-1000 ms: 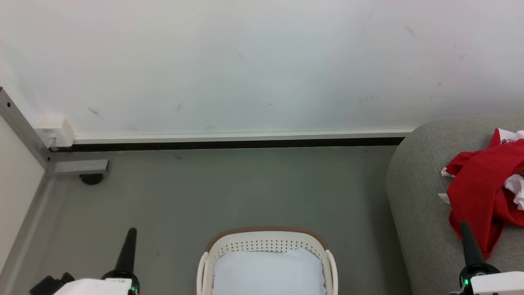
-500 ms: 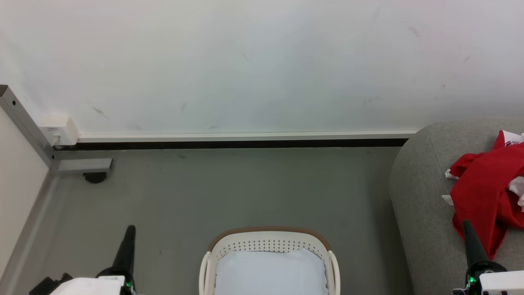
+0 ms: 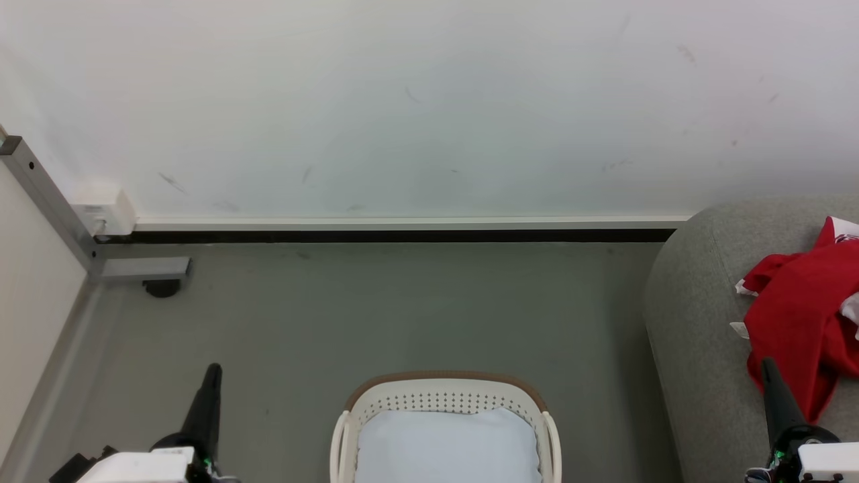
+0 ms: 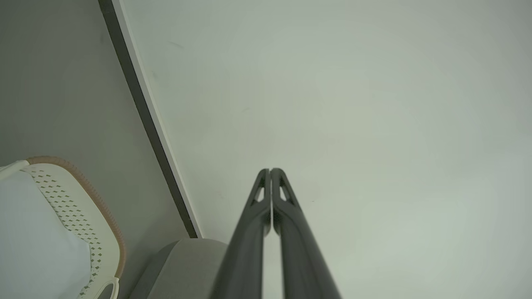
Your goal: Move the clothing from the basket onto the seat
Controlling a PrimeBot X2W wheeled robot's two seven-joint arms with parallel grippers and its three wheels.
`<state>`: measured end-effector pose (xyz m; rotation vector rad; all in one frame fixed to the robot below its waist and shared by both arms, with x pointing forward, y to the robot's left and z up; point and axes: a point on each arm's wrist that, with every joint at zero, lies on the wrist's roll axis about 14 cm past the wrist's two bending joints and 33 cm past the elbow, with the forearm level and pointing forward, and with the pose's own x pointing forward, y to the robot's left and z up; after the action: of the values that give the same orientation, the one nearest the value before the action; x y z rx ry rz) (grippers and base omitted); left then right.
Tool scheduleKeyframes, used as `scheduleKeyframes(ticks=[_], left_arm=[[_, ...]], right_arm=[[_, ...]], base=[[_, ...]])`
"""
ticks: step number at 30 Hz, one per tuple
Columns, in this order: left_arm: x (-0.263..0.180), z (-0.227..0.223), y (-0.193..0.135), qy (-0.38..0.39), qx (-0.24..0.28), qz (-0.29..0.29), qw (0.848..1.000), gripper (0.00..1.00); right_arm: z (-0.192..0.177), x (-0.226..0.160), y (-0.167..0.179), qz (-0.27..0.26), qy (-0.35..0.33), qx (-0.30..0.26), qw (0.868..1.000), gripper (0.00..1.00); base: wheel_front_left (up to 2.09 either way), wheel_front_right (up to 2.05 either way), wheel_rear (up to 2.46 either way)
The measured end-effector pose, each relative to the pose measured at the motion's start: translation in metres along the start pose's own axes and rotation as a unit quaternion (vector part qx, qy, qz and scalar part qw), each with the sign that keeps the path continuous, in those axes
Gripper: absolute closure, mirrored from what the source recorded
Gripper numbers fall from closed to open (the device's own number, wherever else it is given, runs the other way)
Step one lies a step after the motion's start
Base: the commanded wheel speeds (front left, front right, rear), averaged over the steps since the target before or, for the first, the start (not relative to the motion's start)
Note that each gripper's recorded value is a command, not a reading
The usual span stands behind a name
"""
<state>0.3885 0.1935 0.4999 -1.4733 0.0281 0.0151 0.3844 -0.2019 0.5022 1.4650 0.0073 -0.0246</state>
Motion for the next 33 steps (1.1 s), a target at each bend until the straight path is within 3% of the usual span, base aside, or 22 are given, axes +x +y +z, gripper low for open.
scheduleKeyframes(ticks=[16, 33], left_arm=[[-0.001, 0.0053, -0.0037, -0.003, -0.049, -0.009, 0.999, 1.0], [-0.0009, 0.0055, -0.0038, -0.003, -0.049, -0.009, 0.999, 1.0]], right_arm=[[-0.0017, 0.0028, 0.0027, 0.006, 0.006, 0.053, 0.999, 1.0], [-0.0014, 0.0029, 0.0028, 0.007, 0.005, 0.055, 0.998, 1.0]], base=[[0.0, 0.0, 0.0], [0.0, 0.0, 0.0]])
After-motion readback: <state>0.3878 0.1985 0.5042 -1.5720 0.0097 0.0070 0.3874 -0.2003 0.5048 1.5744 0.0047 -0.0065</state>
